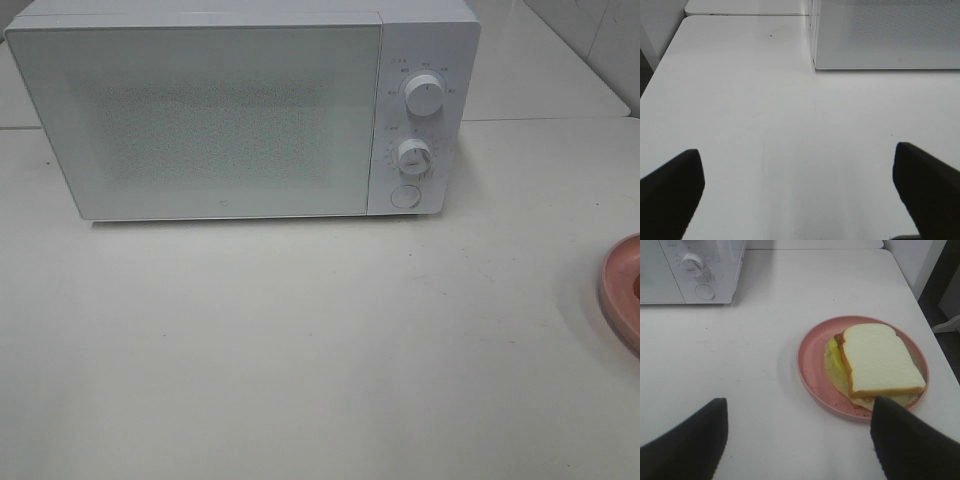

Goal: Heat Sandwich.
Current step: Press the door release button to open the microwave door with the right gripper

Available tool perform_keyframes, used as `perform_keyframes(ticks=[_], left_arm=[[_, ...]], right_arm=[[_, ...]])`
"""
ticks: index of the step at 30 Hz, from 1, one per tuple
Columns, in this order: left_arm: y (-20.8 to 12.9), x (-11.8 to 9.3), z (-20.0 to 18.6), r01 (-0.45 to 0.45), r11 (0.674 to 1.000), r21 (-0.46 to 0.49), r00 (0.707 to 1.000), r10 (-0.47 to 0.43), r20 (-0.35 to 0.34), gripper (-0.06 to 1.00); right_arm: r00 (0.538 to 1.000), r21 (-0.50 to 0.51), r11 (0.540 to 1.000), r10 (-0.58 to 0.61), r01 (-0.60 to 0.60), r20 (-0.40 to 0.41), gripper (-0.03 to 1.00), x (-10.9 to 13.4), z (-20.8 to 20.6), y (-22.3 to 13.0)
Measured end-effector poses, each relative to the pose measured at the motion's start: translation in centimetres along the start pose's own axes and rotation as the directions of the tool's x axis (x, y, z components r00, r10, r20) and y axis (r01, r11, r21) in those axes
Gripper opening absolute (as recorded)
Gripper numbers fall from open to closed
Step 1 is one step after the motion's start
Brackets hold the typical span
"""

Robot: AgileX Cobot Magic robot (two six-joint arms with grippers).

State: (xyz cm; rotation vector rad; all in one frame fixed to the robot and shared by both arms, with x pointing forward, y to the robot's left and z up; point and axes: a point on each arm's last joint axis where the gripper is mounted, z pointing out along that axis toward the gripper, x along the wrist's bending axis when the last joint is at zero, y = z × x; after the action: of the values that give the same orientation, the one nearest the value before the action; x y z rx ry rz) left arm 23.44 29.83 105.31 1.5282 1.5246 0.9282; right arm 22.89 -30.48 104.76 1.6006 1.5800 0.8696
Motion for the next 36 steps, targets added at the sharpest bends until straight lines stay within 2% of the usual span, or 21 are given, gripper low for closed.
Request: perform_keyframes(ticks=[20, 27, 36], left_arm=[[0.0, 0.0, 0.0, 0.0, 1.0, 0.0, 1.0, 0.0, 0.0, 0.96], [0.0, 0.0, 0.0, 0.0, 1.0, 0.0, 1.0, 0.0, 0.0, 0.96], [0.0, 0.0, 0.0, 0.0, 1.0, 0.0, 1.0, 0.0, 0.0, 0.96]], right_arm=[[1.0, 0.001, 1.0, 0.0, 0.0, -0.001, 0.76, 0.0, 0.0, 0.1], [1.0, 0.002, 1.0, -0.002, 0.002, -0.007, 0.76, 0.1, 0.7, 2.1], [1.0, 0.05, 0.999, -0.011, 0.012, -0.01, 0.76, 0.4, 3.2, 4.1]])
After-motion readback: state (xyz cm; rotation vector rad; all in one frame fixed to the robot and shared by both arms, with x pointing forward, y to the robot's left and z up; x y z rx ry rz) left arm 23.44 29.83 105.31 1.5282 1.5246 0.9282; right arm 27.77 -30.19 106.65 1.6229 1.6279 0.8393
